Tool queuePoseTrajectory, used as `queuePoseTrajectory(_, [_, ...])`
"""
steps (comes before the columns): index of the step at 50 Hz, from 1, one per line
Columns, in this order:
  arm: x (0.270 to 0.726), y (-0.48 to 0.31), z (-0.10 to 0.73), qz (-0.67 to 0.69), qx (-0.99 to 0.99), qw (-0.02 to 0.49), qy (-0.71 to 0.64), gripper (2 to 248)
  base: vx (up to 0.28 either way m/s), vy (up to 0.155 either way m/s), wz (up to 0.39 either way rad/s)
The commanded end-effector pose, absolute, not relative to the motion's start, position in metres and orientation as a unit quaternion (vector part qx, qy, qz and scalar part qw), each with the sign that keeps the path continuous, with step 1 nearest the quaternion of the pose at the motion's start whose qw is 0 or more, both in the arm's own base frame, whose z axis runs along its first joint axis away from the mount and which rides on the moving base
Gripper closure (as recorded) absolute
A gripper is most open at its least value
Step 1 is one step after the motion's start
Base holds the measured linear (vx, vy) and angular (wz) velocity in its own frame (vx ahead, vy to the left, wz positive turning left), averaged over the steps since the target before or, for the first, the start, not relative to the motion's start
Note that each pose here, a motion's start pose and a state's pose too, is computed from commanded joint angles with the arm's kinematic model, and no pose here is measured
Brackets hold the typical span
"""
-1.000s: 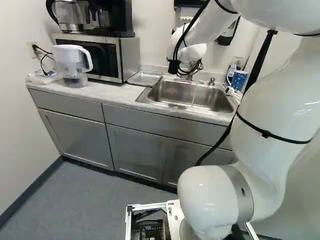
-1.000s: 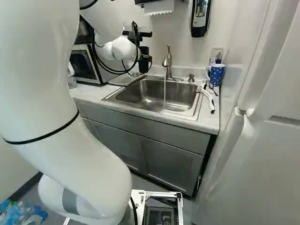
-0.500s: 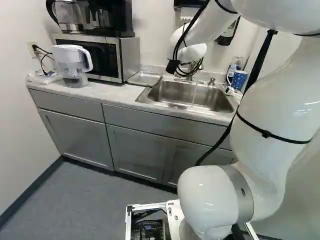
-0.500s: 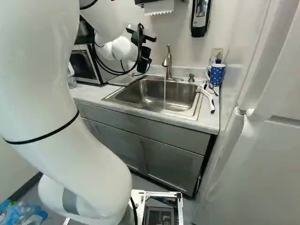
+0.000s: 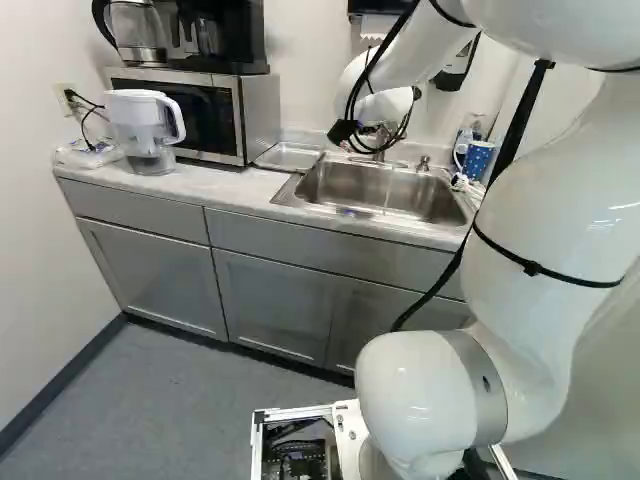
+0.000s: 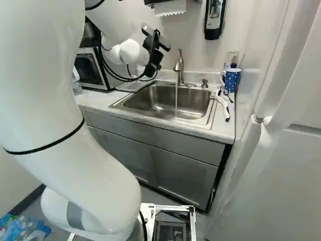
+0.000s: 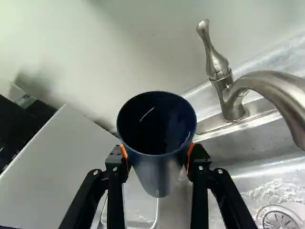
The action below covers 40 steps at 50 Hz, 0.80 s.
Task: Rinse the cup and place it in the tray
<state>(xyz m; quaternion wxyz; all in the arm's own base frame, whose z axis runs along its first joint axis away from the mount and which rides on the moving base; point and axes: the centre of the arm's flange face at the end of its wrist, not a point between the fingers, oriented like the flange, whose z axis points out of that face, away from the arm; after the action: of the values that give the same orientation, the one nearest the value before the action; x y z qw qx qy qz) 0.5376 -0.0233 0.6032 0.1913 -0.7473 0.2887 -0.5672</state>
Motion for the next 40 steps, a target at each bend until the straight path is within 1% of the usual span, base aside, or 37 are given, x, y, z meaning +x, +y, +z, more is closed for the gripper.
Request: queuePoseTrajectory(40, [0.5376,-0.0233,0.6032,-0.515,-0.671,0.306,0.438,125,0.000,0.000,0.000])
